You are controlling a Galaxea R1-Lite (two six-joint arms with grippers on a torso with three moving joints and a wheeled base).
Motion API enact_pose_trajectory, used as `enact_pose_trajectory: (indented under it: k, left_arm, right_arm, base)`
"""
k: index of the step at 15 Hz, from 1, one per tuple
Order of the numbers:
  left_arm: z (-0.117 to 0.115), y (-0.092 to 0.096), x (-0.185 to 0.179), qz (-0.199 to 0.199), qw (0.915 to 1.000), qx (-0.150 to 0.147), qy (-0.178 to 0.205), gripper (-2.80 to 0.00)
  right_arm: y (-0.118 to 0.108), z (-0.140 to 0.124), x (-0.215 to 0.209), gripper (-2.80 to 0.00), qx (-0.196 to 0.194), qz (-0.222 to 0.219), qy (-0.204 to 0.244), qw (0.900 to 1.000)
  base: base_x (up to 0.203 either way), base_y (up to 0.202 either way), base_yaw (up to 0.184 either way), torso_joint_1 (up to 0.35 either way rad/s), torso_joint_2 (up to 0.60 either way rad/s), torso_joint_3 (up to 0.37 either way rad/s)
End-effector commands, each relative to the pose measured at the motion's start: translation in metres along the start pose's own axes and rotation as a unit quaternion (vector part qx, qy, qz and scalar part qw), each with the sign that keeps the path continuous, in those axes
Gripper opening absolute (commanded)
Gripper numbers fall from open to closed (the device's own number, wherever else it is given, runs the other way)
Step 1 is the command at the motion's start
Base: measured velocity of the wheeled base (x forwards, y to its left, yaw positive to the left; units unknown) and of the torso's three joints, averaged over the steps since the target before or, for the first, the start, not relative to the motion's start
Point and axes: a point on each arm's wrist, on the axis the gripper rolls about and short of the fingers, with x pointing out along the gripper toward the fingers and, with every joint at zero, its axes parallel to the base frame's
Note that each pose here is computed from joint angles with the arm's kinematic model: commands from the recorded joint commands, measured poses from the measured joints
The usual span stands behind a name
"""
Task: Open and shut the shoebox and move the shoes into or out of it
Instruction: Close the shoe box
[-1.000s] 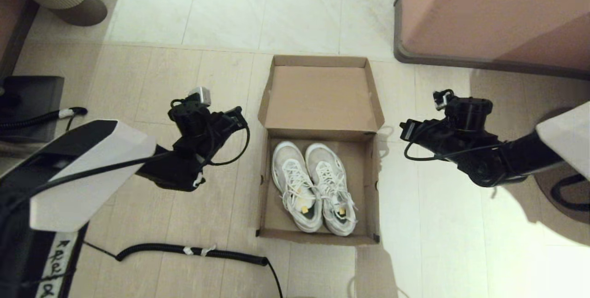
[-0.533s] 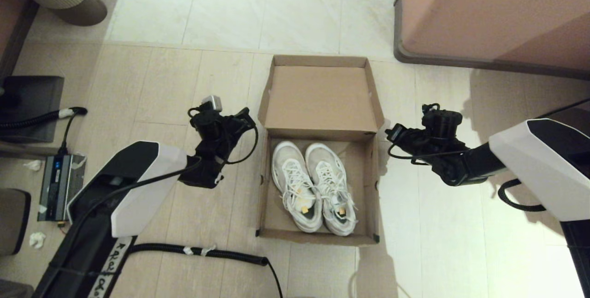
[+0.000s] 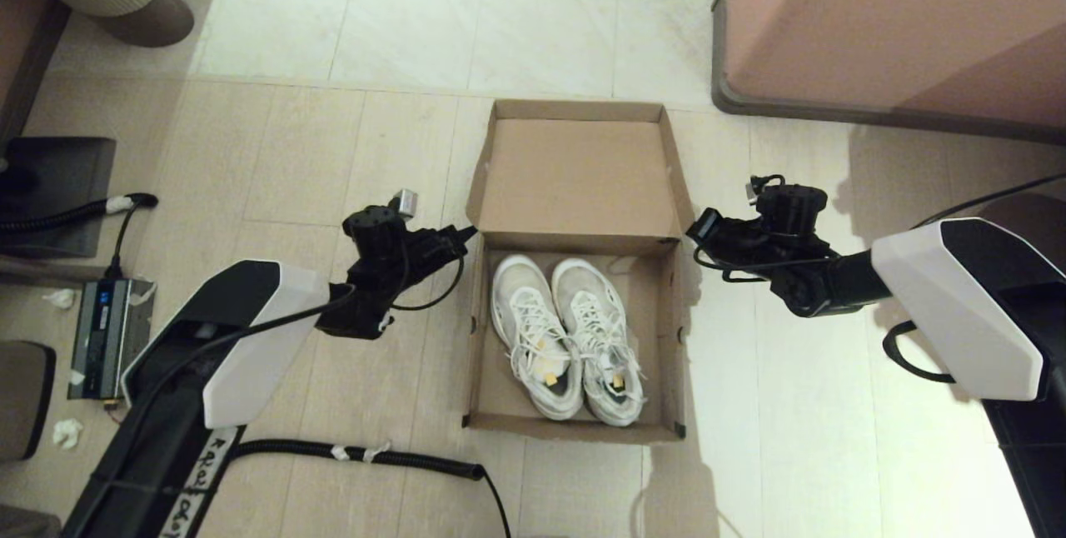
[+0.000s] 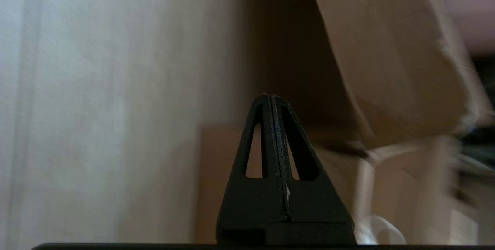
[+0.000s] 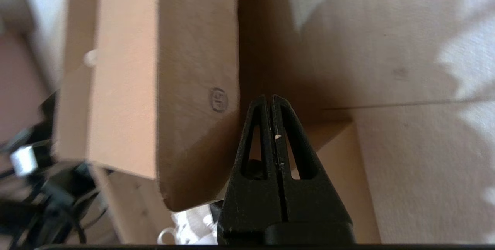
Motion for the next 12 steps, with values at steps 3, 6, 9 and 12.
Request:
enact_pose_trajectory:
  k: [3, 6, 9, 12]
  left_arm:
    - [0.019, 0.008, -0.012, -0.057, 0.9966, -0.043, 0.041, -2.8]
    - [0.01, 0.011, -0.008, -0.068, 0.9965, -0.036, 0.034, -2.8]
    - [-0.004, 0.013, -0.004, -0.067, 0.9967, -0.034, 0.031, -2.8]
    - [-0.013, 0.005, 0.001, -0.053, 0.9974, -0.039, 0.03, -2.8]
  right_arm:
    - [-0.013, 0.007, 0.007, -2.8, -0.004, 0.032, 0.008, 0.999]
    - [-0.015, 0.002, 0.008, -2.8, -0.002, 0.054, 0.033, 0.998]
    - [-0.013, -0.003, 0.007, -2.8, 0.002, 0.052, 0.042, 0.998]
    - [-0.013, -0.005, 0.004, -2.8, 0.003, 0.047, 0.047, 0.998]
  base:
    - [0.0, 0.0, 0.0, 0.0, 0.0, 0.0]
    - [0.0, 0.0, 0.0, 0.0, 0.0, 0.0]
    - [0.0, 0.0, 0.0, 0.0, 0.0, 0.0]
    - [0.0, 0.0, 0.0, 0.0, 0.0, 0.0]
